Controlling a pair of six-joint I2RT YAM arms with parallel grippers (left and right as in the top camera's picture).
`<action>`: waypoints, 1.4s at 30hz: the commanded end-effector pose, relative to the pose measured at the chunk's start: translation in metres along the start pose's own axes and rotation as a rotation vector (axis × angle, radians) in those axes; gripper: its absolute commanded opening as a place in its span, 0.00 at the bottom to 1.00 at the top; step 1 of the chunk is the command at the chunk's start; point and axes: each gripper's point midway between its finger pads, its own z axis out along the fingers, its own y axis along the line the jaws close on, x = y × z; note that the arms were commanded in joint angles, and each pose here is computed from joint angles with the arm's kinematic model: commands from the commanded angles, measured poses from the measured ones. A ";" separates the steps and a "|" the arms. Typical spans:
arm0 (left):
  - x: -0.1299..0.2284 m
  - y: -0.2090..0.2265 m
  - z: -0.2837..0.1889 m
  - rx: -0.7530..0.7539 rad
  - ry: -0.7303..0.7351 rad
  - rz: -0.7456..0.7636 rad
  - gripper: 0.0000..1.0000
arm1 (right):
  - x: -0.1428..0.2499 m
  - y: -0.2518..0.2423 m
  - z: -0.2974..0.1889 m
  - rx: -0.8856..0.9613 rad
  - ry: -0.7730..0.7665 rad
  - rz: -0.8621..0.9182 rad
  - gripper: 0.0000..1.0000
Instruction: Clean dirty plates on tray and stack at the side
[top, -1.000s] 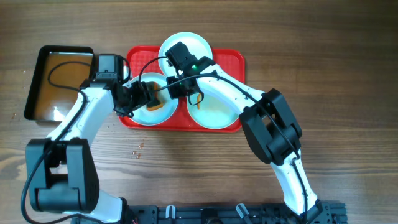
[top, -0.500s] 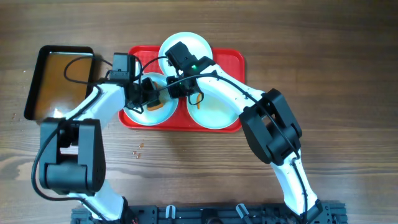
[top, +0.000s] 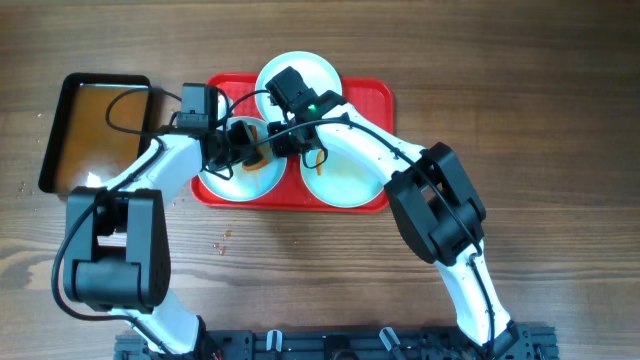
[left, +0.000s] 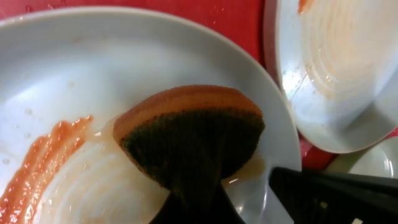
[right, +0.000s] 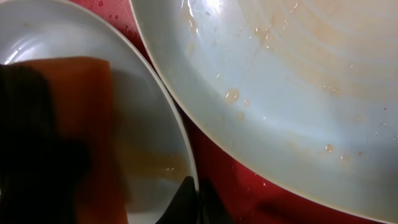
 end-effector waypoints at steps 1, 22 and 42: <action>-0.005 -0.002 0.006 0.014 -0.019 0.011 0.04 | 0.005 -0.006 0.012 0.022 0.016 0.013 0.04; -0.016 0.042 -0.057 -0.325 -0.155 0.004 0.04 | 0.006 -0.007 0.011 0.024 0.019 0.014 0.04; 0.019 0.120 -0.043 -0.714 -0.011 0.019 0.04 | 0.004 -0.006 0.011 0.020 0.012 0.012 0.05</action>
